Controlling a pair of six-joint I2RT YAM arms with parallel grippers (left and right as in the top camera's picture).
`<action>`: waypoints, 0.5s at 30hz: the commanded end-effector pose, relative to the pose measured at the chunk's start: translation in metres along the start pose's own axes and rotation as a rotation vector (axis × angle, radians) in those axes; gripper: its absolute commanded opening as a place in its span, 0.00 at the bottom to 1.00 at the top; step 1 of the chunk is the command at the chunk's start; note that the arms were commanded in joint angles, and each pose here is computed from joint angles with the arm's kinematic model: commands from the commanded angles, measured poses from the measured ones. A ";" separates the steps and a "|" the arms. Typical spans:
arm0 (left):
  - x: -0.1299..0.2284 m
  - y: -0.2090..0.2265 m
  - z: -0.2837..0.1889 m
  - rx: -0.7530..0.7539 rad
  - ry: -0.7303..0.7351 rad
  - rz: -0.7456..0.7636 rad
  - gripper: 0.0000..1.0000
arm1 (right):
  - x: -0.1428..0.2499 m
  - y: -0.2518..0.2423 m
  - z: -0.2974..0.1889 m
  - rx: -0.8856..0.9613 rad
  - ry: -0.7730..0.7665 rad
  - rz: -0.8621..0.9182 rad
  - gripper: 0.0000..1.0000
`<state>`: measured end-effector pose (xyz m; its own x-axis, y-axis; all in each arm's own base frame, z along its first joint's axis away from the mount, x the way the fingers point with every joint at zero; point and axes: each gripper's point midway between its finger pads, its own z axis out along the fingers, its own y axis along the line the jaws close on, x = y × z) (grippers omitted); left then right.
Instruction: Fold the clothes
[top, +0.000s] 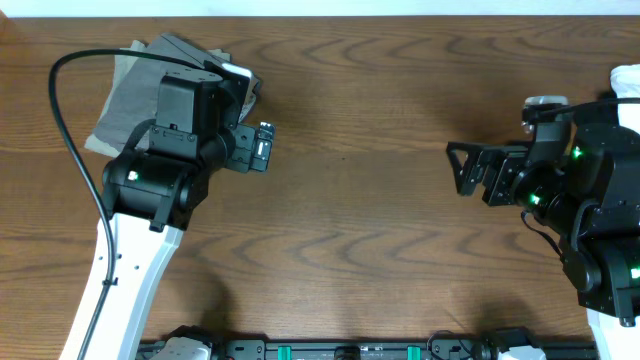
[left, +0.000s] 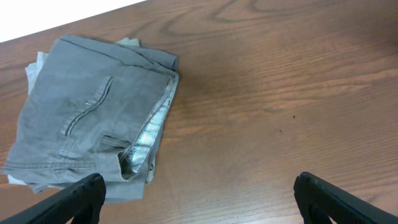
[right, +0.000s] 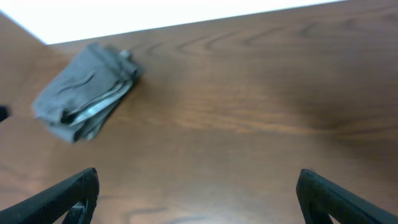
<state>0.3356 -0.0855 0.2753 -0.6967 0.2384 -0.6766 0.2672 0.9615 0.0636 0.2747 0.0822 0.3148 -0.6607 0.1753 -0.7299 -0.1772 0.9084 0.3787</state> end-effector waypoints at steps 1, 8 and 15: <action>0.002 0.001 0.005 -0.014 0.014 -0.001 0.98 | 0.007 0.010 -0.002 -0.067 0.035 0.028 0.99; 0.002 0.001 0.005 -0.014 0.016 -0.001 0.98 | -0.006 0.002 -0.005 -0.010 -0.037 -0.247 0.99; 0.002 0.001 0.005 -0.014 0.016 -0.001 0.98 | -0.009 0.008 -0.020 -0.003 -0.284 -0.612 0.99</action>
<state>0.3373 -0.0855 0.2716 -0.7039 0.2425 -0.6676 0.2655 0.9616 0.0693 0.2778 0.0862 0.3401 -0.3444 -0.1520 -0.9264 -0.4390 0.8983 0.0159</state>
